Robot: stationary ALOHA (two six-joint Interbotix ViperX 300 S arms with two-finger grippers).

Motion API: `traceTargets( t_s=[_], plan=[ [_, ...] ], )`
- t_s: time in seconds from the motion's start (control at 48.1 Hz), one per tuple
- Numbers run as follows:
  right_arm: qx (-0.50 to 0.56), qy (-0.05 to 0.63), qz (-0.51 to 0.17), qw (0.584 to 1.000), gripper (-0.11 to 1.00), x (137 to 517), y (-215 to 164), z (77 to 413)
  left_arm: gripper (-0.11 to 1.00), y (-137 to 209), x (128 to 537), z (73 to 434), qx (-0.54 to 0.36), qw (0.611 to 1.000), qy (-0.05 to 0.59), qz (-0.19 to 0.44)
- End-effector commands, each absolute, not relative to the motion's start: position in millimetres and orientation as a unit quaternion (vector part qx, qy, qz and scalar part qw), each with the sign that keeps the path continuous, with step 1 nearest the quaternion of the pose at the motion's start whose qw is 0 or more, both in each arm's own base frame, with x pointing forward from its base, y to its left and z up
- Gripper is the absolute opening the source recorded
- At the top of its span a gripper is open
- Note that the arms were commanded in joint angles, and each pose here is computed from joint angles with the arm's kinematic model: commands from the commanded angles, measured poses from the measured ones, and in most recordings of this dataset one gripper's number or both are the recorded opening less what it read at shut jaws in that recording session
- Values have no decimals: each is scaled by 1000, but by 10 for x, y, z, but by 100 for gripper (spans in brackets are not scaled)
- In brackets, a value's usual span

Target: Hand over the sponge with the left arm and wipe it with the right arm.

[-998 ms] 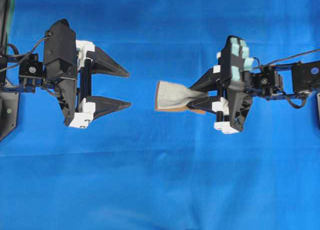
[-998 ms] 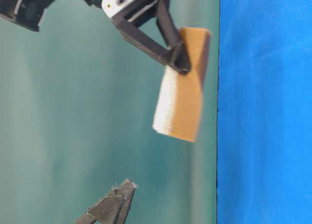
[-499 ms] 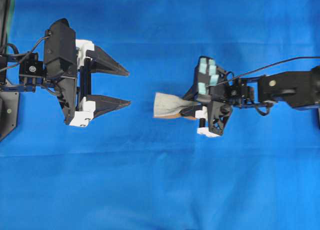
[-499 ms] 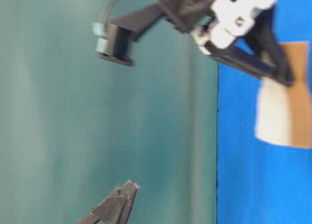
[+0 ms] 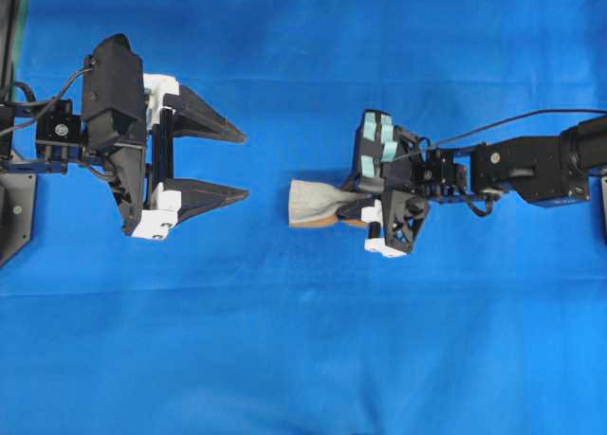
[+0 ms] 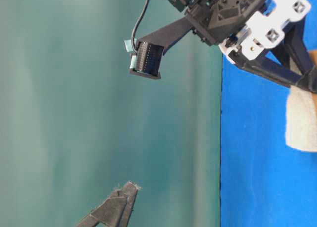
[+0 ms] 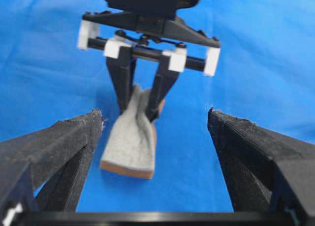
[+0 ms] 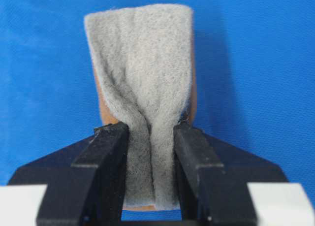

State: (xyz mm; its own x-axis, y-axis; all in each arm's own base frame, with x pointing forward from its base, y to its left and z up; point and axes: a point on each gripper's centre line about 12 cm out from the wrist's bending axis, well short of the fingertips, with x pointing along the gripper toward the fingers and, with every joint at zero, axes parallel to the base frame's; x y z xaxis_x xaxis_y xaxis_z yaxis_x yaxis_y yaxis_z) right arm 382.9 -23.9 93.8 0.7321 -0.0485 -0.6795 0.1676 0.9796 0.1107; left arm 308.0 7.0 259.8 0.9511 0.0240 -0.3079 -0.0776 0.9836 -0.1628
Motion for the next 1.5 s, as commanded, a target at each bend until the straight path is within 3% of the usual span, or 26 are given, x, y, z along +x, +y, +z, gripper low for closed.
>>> traceTargets(
  t_s=[0.0,0.249,0.416,0.873,1.06,1.227,1.476],
  plan=[
    [91,343,-82,931,34,3874,-447,1045,83,76,3097,2663,-87,986,141,26],
    [102,338,-129,927,33,3782,-859,1060,83,76,3094,2657,-86,986,142,26],
    [102,337,-135,926,33,3760,-914,1063,83,76,3092,2662,-86,986,141,26],
    [109,347,-40,931,33,3911,76,1034,83,76,3100,2673,-87,986,137,25],
    [109,362,-22,926,33,3904,268,1023,83,76,3100,2675,-86,987,136,25],
    [110,364,-44,924,32,3908,49,1017,83,81,3098,2669,-86,987,137,26],
    [112,360,-116,919,31,3783,-672,1030,83,76,3095,2663,-87,986,137,25]
  ],
)
